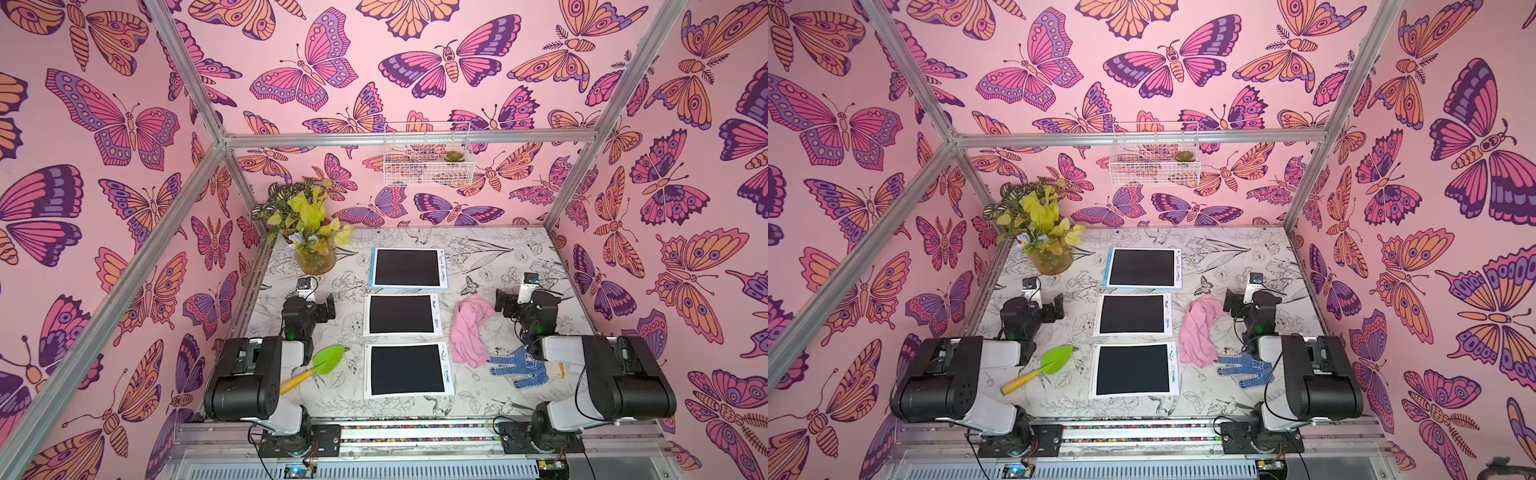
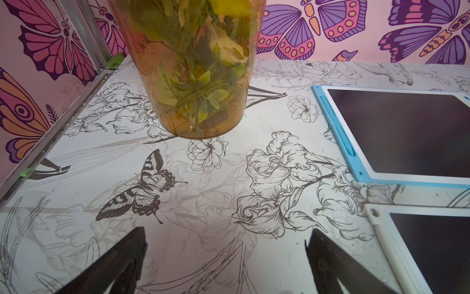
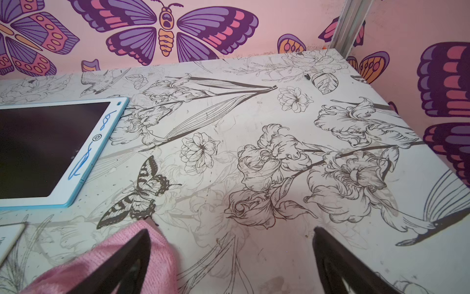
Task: Wipe the drawing tablet
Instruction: Pick up the cleaning item at the center of the board.
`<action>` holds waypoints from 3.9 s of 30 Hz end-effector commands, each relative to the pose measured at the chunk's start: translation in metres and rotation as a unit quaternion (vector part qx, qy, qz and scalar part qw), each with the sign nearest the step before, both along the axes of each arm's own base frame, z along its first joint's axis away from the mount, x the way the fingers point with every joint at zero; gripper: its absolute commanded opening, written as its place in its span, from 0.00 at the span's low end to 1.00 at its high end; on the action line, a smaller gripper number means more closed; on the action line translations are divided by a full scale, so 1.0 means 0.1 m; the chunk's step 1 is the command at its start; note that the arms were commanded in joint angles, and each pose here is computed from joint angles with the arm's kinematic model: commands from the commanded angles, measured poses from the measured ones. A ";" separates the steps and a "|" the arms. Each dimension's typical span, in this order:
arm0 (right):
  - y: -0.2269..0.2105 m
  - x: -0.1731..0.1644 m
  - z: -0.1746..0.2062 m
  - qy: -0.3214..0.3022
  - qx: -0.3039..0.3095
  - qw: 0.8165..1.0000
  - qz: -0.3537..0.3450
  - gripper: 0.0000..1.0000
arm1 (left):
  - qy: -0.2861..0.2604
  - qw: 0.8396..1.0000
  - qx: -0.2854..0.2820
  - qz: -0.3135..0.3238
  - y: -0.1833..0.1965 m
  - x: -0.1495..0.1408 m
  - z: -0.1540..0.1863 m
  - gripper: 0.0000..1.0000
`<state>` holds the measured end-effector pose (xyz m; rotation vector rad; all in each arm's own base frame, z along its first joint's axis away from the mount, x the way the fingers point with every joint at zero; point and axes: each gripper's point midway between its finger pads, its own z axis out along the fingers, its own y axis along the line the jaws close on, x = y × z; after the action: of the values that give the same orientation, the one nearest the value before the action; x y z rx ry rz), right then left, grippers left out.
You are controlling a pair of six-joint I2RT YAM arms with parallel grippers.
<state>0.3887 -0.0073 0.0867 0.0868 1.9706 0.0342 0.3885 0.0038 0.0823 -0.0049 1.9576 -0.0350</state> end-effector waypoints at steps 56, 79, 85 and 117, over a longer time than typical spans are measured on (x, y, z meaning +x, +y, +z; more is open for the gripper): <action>1.22 -0.86 1.09 0.218 -0.005 0.976 0.020 0.90 | 0.264 0.936 -0.232 0.001 -1.22 -0.91 0.96 0.97; 1.38 -0.69 -0.15 0.286 0.043 0.956 0.038 0.80 | 0.409 0.882 -0.229 -0.055 -1.62 -1.76 0.17 0.83; 1.37 -0.65 -0.17 0.298 0.069 0.951 0.041 0.78 | 0.412 0.879 -0.231 -0.070 -1.66 -1.78 0.16 0.83; 1.27 -0.88 -0.23 0.344 -0.003 0.939 0.019 0.00 | 0.495 0.841 -0.213 -0.056 -1.62 -2.08 -0.47 0.58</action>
<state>0.3140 0.1297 0.0576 0.0846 2.6608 0.1085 0.1858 -0.1557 0.0427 -0.2668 2.9210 -0.6460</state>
